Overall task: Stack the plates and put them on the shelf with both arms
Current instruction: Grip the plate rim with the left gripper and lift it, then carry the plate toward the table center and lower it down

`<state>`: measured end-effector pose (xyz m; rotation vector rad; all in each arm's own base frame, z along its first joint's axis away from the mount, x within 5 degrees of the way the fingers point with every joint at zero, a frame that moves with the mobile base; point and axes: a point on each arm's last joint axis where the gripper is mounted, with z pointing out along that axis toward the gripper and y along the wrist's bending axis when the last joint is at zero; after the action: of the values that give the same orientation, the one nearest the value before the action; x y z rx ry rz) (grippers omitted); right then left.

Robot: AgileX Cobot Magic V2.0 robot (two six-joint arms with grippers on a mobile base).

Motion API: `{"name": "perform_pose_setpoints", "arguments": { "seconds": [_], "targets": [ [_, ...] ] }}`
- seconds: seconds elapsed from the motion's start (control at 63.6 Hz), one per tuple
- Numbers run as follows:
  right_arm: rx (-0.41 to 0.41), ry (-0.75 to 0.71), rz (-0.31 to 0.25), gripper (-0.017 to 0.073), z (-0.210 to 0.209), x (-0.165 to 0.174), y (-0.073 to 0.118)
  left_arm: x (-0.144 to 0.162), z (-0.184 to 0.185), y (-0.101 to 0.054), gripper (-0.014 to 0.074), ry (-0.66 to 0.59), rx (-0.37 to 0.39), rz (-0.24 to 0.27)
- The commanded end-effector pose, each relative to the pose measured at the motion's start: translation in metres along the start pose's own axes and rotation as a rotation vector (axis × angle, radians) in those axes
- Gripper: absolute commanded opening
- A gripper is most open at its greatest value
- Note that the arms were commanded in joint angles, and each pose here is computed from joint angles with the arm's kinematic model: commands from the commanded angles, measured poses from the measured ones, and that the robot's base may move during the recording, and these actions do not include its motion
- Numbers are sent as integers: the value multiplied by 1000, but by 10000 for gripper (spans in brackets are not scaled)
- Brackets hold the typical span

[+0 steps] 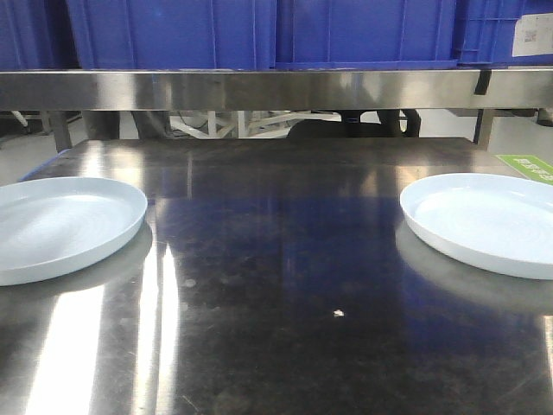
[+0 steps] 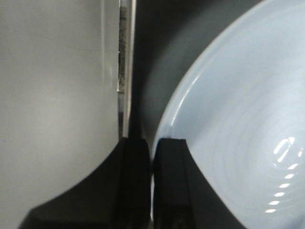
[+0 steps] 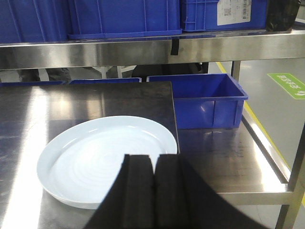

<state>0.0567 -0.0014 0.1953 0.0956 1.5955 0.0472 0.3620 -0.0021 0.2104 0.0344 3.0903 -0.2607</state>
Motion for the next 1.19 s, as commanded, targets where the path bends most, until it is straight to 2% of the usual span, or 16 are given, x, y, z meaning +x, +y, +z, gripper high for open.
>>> {"name": "perform_pose_setpoints", "arguments": {
  "seconds": [0.0,0.126,0.267,0.361,0.471,0.77,0.864,1.053,1.179],
  "targets": [
    [2,-106,-10,49,-2,-9,0,2,-37,-12,88,-93,42,5],
    [2,-106,-10,49,-2,-9,0,4,-50,-19,88,-131,95,-8],
    [2,-106,-10,49,-2,-9,0,7,-63,-32,88,-178,208,-21],
    [2,-106,-10,49,-2,-9,0,9,-74,-49,88,-217,336,-5],
    [2,-106,-10,49,-2,-9,0,9,-78,-71,88,-249,416,27],
    [2,-106,-10,49,-2,-9,0,6,-61,-139,80,-341,424,160],
    [2,-106,-10,49,-2,-9,0,7,-47,-160,80,-325,429,201],
    [2,-106,-10,49,-2,-9,0,10,-14,-185,80,-233,427,245],
    [2,-106,-10,49,-2,-9,0,11,-2,-191,80,-200,423,254]
  ]
}}
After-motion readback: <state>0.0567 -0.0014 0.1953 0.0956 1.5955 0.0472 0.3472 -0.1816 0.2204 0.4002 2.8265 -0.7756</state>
